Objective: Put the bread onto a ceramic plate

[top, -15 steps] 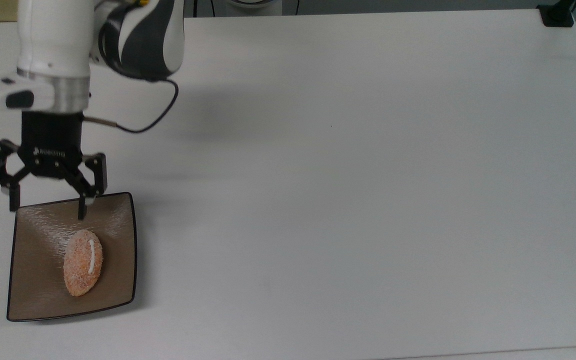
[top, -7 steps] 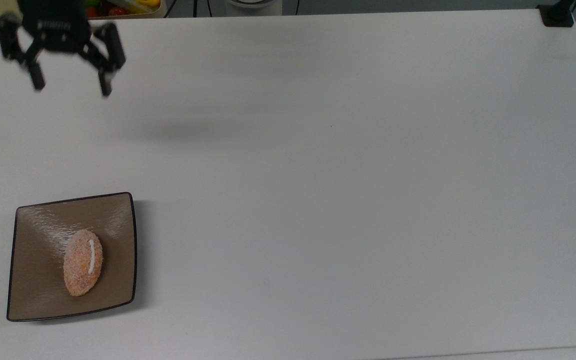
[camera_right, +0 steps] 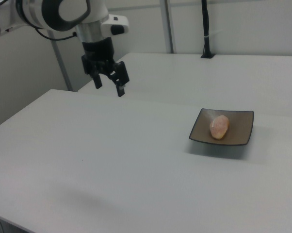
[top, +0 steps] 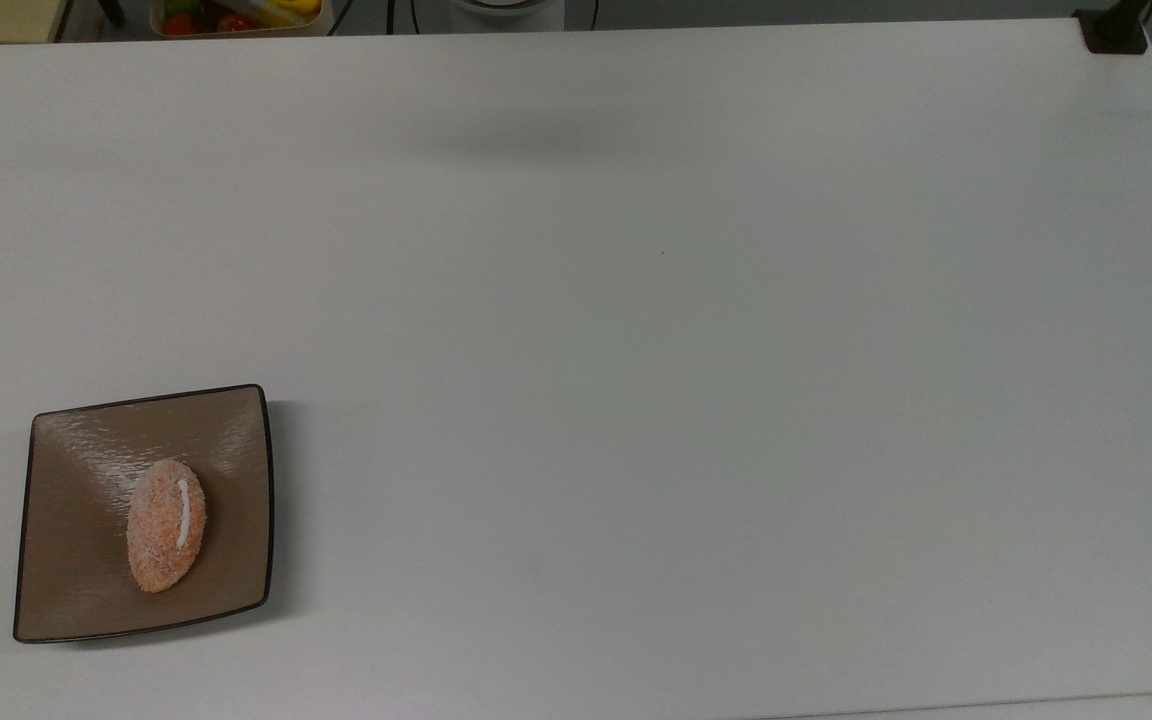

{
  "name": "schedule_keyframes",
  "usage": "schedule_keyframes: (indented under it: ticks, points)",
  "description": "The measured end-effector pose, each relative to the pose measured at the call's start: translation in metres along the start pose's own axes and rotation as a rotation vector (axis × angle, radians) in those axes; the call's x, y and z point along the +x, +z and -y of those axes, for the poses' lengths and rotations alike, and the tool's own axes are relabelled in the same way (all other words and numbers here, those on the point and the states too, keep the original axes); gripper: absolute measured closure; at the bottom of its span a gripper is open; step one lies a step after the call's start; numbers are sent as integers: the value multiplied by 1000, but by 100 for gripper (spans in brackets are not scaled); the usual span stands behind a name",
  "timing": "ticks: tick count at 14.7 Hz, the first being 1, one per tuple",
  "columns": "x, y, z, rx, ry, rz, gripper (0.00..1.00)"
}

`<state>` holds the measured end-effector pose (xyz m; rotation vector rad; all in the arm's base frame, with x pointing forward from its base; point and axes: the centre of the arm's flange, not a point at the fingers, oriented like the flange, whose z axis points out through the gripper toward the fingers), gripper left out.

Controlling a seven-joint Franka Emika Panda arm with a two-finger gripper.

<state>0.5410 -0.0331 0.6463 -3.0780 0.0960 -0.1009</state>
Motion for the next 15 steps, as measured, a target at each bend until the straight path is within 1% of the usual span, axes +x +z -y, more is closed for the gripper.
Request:
schedule_keyframes:
  ticks: [2,4,5,7,8,10,12,15]
  points:
    - [-4,5,23,2,-1,22,0]
    - [-8,18,54,1,-23,51,0]
    - [-9,21,60,2,-34,56,0]
    - [-7,23,66,3,-46,43,0]
    - [-3,23,67,6,-48,13,0]
    - [2,23,69,8,-78,-17,0]
    - [5,28,70,8,-116,-23,0]
    - [6,31,69,8,-128,-22,0]
